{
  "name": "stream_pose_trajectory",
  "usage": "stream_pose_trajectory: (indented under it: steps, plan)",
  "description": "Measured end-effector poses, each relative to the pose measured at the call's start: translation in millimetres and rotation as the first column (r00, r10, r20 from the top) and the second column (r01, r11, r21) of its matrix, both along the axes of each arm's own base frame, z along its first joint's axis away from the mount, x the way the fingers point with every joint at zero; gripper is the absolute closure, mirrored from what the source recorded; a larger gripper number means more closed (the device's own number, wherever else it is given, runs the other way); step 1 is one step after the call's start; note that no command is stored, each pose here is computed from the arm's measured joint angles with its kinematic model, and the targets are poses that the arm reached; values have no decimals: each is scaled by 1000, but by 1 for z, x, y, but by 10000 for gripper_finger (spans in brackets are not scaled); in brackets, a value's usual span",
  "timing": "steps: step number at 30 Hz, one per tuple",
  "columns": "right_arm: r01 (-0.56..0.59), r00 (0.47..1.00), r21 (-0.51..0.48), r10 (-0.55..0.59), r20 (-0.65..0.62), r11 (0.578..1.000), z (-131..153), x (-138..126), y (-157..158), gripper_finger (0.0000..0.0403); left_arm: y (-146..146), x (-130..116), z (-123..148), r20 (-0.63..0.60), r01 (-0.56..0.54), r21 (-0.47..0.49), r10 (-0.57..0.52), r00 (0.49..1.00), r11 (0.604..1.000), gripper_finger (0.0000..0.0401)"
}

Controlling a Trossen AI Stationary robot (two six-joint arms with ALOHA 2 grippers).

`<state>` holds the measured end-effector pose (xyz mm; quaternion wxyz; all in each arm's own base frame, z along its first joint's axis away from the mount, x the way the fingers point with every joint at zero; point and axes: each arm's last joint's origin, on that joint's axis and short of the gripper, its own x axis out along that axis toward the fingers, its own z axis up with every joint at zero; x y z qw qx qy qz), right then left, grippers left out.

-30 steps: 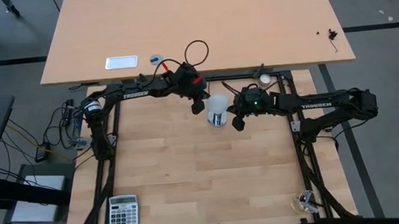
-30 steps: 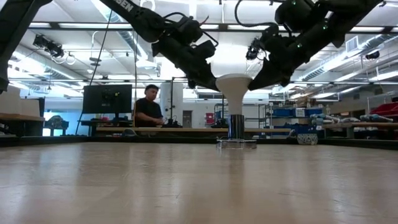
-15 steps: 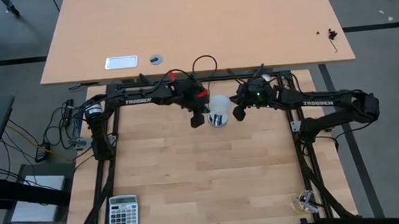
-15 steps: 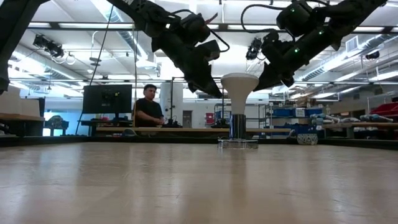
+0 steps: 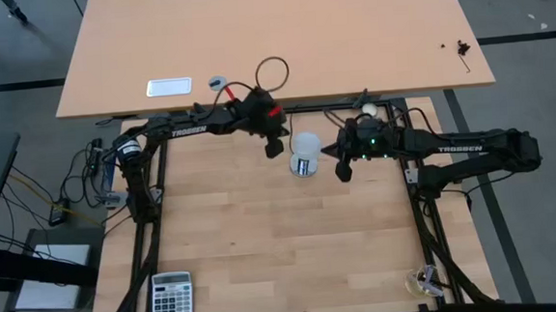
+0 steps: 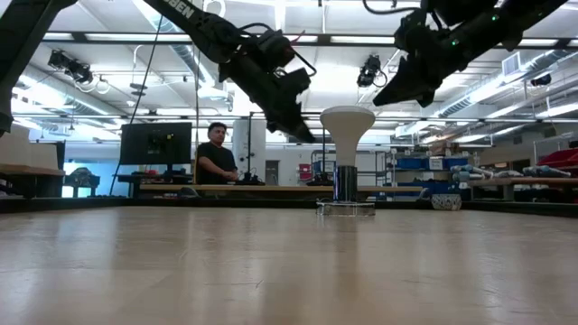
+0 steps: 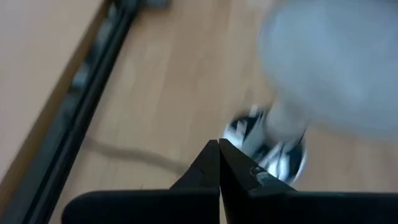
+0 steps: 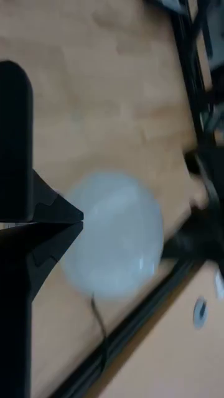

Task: Screw lightbulb
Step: Remove the lightbulb from the silver lamp socket

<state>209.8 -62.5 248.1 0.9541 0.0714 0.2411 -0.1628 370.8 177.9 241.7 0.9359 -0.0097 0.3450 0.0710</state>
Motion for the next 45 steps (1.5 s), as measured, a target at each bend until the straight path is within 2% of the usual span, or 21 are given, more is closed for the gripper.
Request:
stream_pose_trajectory:
  steps: [5, 11, 21, 29, 38, 45]
  plan:
    - [-103, 995, -5, 103, 3, 995, -3, 11, 20, 394, 15, 3, 13, 202, 47, -75, -31, 979, 996, 401]
    - [-144, 989, -15, 144, -28, 989, -16, 26, 25, 394, 11, 9, 18, 273, 93, -74, -69, 959, 993, 401]
    - [-90, 995, -26, 89, -44, 996, -20, 28, 16, 394, -1, 17, 10, 252, 136, -95, -108, 962, 986, 401]
    - [-51, 996, -18, 50, -71, 999, -19, 21, 8, 394, -4, 12, 8, 193, 135, -132, -108, 975, 982, 401]
    - [54, 991, -15, -55, -123, 998, -22, 11, -7, 394, -15, 8, 12, 143, 151, -163, -128, 981, 975, 401]
    - [135, 982, -16, -136, -135, 991, -23, 5, -22, 394, -34, 13, 9, 120, 214, -187, -194, 974, 959, 401]
